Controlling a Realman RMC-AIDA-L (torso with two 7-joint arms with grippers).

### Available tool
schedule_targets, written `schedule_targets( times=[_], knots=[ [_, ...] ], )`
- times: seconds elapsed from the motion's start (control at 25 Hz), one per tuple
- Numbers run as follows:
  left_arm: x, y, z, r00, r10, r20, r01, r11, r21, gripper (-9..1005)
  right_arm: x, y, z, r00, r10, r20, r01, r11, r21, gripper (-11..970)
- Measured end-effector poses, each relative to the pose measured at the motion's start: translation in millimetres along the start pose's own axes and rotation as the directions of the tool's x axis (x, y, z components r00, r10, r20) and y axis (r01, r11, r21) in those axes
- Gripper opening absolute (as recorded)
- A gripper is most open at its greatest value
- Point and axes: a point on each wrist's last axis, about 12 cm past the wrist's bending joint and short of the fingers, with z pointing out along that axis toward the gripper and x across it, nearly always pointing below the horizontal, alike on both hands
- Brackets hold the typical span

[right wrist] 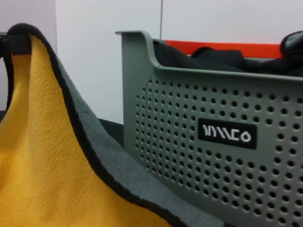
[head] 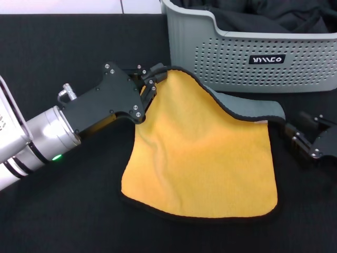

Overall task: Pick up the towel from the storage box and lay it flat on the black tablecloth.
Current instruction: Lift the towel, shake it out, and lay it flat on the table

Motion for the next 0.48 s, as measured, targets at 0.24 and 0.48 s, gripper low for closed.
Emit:
schedule_targets(
  times=[0.24,0.48],
  knots=[
    [0,-0.2,1,1.000,-0.001,0.001,0.001,1.000,-0.002,60,2,-3.0,9,0.999,-0.013,-0.038,0.014,1.000,0.002,357],
    [0,0.0,2,1.000,-0.001,0.002,0.001,1.000,0.000,65,2,-1.8,19,0.997,-0.033,-0.075,0.032,0.999,-0.014,355]
  ],
)
